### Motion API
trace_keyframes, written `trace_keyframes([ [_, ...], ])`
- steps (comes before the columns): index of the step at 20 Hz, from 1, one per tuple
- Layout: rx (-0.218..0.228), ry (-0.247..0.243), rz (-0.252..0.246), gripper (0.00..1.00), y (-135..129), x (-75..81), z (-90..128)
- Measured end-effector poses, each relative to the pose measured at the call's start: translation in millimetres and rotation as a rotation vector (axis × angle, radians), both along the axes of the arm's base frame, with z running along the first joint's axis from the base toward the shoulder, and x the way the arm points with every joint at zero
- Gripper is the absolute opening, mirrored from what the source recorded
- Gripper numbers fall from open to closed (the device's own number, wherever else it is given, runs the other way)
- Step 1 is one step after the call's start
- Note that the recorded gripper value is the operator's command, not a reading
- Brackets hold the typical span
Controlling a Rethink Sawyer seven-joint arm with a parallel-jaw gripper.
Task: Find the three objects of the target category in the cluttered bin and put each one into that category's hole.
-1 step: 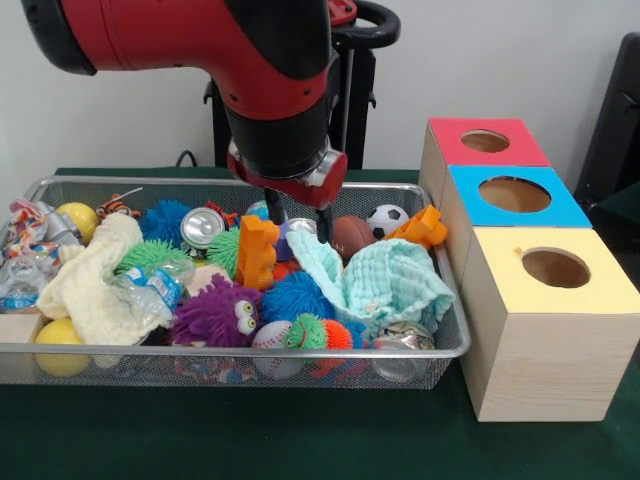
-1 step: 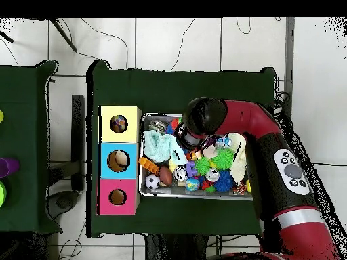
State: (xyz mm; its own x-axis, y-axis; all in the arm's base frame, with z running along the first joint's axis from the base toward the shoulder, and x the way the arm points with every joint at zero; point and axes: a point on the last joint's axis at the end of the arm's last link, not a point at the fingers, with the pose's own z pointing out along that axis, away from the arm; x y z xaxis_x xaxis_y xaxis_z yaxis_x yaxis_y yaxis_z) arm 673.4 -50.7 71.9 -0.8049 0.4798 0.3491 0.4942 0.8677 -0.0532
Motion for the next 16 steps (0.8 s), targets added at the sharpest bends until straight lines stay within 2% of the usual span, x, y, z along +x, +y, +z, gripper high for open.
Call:
trace_keyframes([
  [7,-0.003,0.003,-0.005,1.0,-2.9,-1.5,-2.1],
  [13,0.004,-0.016,-0.028,1.0,-12.1,-3.0,-16.3],
  [16,0.011,-0.042,-0.053,1.0,-23.0,-3.8,-29.9],
])
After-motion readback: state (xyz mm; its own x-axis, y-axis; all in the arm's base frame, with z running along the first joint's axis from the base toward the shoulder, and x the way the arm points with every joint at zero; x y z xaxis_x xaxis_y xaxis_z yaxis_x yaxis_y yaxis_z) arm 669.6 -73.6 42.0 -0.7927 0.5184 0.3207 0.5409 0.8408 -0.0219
